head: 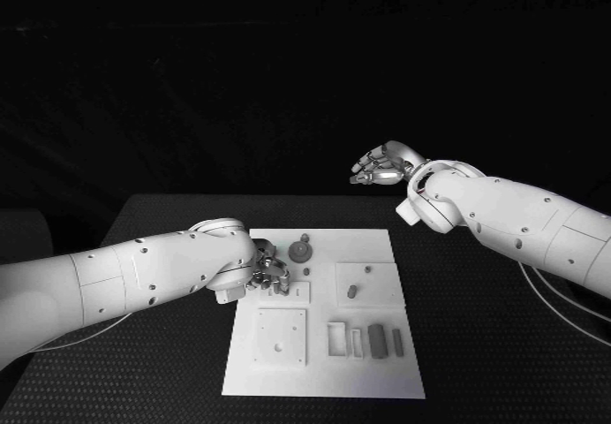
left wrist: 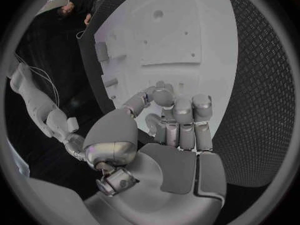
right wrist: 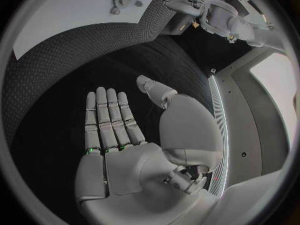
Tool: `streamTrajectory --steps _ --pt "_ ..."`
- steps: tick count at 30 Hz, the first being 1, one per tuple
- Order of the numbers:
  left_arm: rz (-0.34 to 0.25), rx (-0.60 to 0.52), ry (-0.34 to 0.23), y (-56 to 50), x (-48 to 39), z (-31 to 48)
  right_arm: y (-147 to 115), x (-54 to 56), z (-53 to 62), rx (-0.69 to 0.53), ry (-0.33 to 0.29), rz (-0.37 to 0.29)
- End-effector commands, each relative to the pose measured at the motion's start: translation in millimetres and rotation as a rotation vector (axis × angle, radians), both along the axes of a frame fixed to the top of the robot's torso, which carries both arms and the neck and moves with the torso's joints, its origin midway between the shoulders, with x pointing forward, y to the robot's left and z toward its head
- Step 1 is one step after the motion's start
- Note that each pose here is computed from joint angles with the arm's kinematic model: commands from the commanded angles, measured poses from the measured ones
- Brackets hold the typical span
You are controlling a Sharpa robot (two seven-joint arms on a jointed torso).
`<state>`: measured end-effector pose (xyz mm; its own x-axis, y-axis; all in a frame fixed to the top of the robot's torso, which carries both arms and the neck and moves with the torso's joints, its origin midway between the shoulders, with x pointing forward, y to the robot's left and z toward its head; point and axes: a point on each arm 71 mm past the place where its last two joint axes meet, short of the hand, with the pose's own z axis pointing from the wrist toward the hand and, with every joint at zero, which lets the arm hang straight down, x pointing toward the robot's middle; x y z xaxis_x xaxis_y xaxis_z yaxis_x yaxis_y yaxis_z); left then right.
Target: Assemble the parts on the task board
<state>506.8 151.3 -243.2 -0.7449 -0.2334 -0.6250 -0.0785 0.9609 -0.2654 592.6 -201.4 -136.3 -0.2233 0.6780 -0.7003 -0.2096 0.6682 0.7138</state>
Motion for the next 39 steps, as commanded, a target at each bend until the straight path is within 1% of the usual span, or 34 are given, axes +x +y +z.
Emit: streamTrajectory --steps 1,8,18,27,39 --pt "-0.018 0.002 -0.002 -2.9 -1.6 -2.2 1.5 -0.3 -0.2 -0.003 0.002 0.016" --pt "-0.017 0.006 -0.012 -1.8 -0.8 -1.9 1.6 -0.3 -0.6 -0.003 0.003 0.017" --pt "-0.021 0.008 -0.010 -2.7 -1.1 -2.0 1.8 -0.5 -0.8 -0.004 0.006 0.020" --pt "-0.019 0.022 -0.029 -1.5 1.1 -2.0 2.0 -0.7 -0.9 -0.004 0.009 0.023" --pt "-0.029 0.026 -0.020 -1.2 0.0 -2.6 1.4 -0.9 -1.1 -0.005 0.011 0.023"
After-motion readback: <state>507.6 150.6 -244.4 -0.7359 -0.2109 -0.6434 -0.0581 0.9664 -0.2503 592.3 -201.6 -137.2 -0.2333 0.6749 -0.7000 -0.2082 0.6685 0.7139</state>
